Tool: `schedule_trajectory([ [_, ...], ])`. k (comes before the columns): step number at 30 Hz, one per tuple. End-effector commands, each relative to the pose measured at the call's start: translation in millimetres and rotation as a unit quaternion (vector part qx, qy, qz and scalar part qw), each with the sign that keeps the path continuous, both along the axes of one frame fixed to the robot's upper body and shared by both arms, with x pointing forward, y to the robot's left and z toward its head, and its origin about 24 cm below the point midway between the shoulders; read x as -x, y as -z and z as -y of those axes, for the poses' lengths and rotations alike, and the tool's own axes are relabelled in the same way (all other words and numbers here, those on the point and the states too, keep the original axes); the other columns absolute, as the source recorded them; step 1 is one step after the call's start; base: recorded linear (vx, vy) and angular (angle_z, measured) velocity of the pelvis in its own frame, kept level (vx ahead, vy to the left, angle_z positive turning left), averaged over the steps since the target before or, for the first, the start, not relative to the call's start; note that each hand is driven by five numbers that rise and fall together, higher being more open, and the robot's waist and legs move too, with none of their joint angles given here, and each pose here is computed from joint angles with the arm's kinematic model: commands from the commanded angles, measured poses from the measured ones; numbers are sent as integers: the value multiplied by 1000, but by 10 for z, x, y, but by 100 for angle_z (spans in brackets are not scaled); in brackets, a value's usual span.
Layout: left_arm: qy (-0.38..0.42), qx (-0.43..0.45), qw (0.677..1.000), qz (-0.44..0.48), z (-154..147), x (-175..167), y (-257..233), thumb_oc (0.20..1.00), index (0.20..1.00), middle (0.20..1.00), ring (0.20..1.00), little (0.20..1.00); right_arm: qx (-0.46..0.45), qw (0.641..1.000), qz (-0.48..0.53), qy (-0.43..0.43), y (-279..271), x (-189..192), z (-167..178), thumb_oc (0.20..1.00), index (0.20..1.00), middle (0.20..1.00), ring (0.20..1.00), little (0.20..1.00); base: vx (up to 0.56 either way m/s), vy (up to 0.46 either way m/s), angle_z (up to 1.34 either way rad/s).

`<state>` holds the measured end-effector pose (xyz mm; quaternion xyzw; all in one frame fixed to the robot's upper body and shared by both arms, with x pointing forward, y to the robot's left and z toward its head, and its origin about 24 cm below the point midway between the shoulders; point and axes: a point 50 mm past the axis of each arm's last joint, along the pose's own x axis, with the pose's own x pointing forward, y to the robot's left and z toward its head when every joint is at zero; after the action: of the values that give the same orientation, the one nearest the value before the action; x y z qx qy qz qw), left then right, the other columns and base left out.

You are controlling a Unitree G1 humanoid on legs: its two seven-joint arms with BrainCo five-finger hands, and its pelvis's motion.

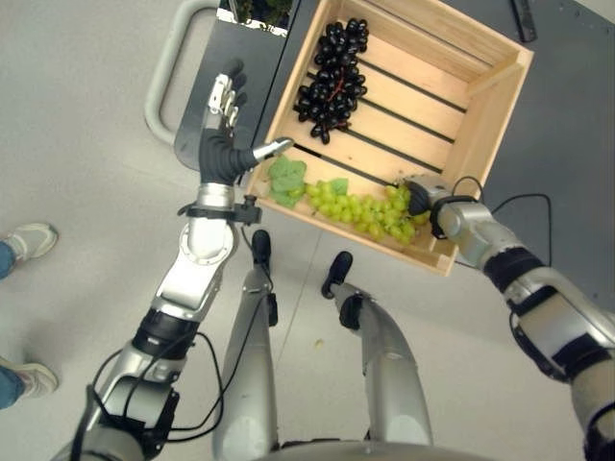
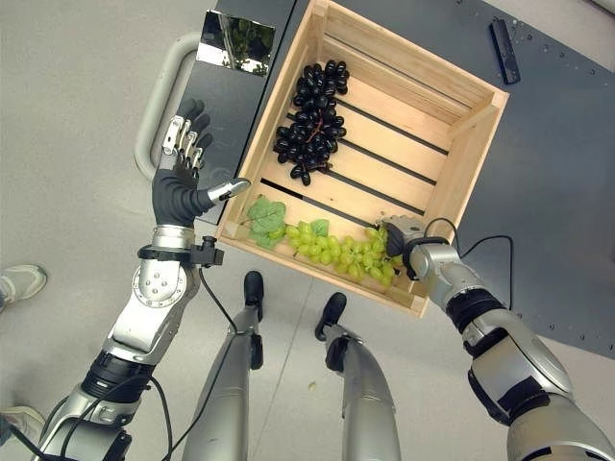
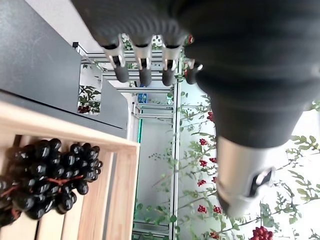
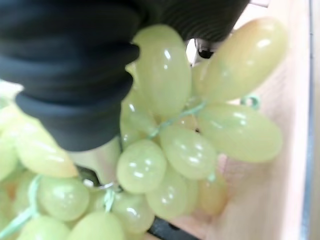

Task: Pick up the fruits from the basket on one side to the basket on the other side

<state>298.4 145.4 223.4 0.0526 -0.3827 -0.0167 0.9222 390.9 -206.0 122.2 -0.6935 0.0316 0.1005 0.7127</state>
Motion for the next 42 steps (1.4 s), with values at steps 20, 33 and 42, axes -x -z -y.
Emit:
schedule_trajectory([
  [20,-5,29,994,104,-11,218,-303,1000,1000,1000,1000,1000,-39,998,-42,37,487,191,76,200,200,200,200,200,0,-6,0],
  [33,34,21,994,98,90,235,-256,1000,1000,1000,1000,1000,-92,966,242,2,-1242,-163,-23,200,200,200,200,200,0,-3,0],
  [42,72,17,994,86,205,267,-208,1000,1000,1000,1000,1000,-63,962,267,0,-1414,-200,-73,200,200,200,200,200,-1,2,1],
])
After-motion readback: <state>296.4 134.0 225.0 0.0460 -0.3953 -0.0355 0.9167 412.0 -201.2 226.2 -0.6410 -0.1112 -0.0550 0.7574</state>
